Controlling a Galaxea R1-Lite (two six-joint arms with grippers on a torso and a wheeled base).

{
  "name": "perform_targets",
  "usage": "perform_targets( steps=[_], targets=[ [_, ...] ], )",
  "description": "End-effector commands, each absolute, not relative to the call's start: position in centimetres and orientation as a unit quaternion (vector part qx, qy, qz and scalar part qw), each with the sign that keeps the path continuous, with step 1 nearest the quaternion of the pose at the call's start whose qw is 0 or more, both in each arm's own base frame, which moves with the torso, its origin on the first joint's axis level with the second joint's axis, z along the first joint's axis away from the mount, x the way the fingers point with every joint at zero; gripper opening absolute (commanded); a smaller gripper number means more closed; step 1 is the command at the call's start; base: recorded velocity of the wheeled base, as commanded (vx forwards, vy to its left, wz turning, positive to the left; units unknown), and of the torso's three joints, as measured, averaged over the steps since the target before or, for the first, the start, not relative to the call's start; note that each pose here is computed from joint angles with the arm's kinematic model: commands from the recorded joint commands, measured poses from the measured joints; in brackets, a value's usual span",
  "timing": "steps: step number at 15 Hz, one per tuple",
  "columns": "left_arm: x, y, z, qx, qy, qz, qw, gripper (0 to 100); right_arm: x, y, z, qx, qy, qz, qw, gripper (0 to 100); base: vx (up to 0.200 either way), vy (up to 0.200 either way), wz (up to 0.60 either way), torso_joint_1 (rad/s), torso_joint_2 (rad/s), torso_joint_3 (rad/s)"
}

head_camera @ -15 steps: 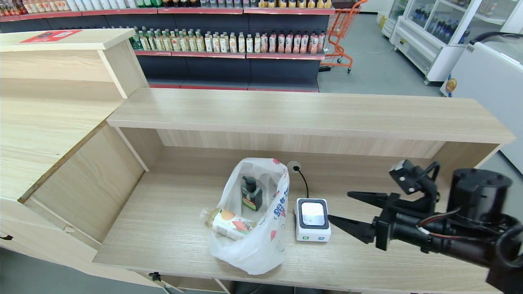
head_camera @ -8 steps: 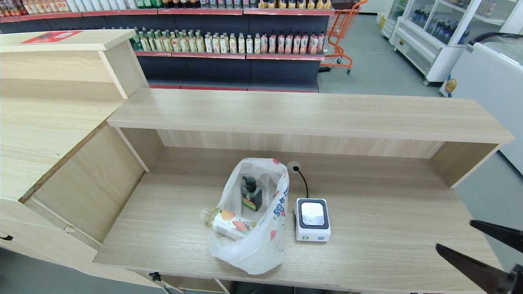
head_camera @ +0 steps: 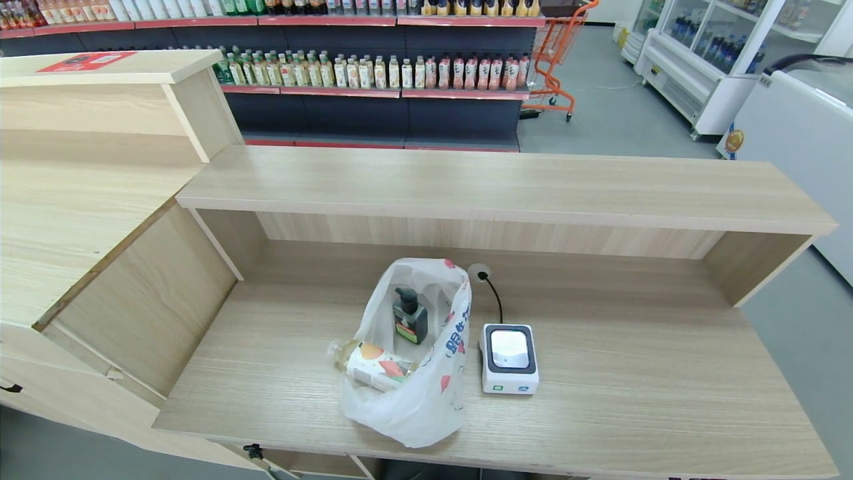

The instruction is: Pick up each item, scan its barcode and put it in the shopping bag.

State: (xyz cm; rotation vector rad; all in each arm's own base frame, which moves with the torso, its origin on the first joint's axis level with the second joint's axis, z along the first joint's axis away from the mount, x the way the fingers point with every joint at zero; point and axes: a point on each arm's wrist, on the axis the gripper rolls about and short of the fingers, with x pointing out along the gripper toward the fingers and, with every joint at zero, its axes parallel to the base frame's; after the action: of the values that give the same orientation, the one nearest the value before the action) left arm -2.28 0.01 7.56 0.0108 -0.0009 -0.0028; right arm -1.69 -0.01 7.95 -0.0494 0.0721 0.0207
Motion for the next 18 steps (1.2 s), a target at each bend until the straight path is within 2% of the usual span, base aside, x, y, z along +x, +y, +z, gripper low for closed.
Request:
perform_targets(
  steps=[1, 12, 18],
  targets=[
    [-2.28, 0.01, 7.56, 0.005, -0.001, -0.002, 1.0, 100, -2.28, 0.0, 7.56, -0.022, -0.001, 0.003, 1.0, 100, 0.0, 0.0, 0.0, 0.0, 0.0, 0.0],
    [-2.28, 0.0, 7.56, 0.006, -0.001, -0.002, 1.0, 100, -2.28, 0.01, 7.55, -0.02, 0.0, 0.005, 1.0, 100, 0.0, 0.0, 0.0, 0.0, 0.0, 0.0],
    [-2.28, 0.0, 7.56, 0.016, -0.001, -0.002, 1.0, 100, -2.28, 0.01, 7.55, -0.022, 0.0, 0.005, 1.0, 100, 0.0, -0.2, 0.0, 0.006, 0.0, 0.002]
  ],
)
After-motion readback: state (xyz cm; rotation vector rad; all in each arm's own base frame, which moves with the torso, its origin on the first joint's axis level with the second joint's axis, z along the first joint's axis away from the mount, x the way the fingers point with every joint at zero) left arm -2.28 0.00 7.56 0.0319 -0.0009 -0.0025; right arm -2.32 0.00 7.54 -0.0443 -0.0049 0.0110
